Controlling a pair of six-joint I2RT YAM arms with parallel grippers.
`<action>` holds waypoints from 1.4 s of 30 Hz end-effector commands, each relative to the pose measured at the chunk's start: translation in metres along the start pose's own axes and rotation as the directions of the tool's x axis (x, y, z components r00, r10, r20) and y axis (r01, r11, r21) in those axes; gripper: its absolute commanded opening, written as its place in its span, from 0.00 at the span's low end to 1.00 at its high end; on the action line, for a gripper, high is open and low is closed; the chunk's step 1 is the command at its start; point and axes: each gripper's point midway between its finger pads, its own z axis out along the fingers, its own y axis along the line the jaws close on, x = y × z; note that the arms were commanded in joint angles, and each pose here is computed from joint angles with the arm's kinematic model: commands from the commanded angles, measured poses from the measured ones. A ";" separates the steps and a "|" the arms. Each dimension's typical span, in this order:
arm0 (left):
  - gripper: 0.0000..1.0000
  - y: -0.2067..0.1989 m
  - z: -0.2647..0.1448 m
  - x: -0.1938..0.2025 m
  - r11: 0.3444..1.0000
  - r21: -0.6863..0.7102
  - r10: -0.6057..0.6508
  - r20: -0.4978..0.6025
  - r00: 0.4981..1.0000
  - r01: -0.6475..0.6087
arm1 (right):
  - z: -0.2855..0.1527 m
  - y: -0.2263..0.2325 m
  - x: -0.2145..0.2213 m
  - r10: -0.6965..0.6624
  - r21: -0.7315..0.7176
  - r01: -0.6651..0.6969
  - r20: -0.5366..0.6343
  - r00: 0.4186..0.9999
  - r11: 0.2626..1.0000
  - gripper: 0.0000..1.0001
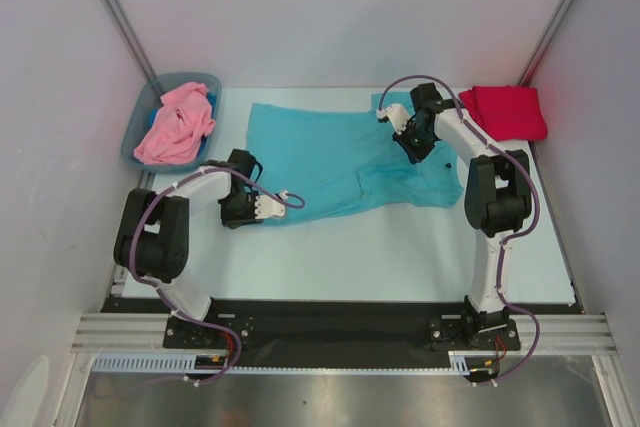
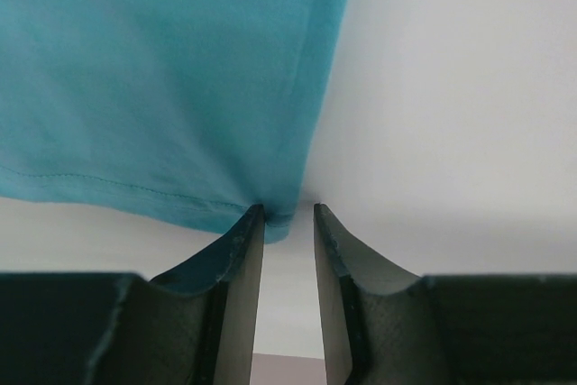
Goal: Fold and stack the t-shirts
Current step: Flatten the tshirt out
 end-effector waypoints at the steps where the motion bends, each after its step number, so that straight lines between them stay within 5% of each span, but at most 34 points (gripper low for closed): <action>1: 0.34 -0.003 -0.008 0.003 1.000 -0.010 0.023 0.005 1.000 -0.023 | -0.006 -0.009 -0.013 -0.011 0.026 0.010 0.028 1.000 1.000 0.03; 8: 0.25 -0.006 0.000 0.000 1.000 0.024 0.013 0.016 1.000 -0.014 | -0.006 -0.010 -0.013 -0.011 0.028 0.011 0.028 1.000 1.000 0.03; 19: 0.28 -0.008 0.015 0.001 0.999 0.051 0.014 0.011 1.000 -0.015 | -0.008 -0.012 -0.016 -0.015 0.031 0.014 0.032 0.999 0.999 0.03; 22: 0.23 -0.007 0.017 -0.001 0.998 0.055 0.012 0.019 1.000 -0.013 | -0.008 -0.011 -0.016 -0.013 0.029 0.013 0.032 0.999 0.999 0.03; 26: 0.01 -0.004 0.018 -0.003 0.998 0.055 0.009 0.023 1.000 -0.010 | -0.008 -0.011 -0.015 -0.013 0.028 0.012 0.030 0.999 1.000 0.03; 42: 0.00 0.059 -0.020 -0.019 0.990 -0.121 -0.061 0.081 0.995 0.071 | -0.010 -0.014 -0.021 -0.020 0.045 0.018 0.044 0.999 0.999 0.03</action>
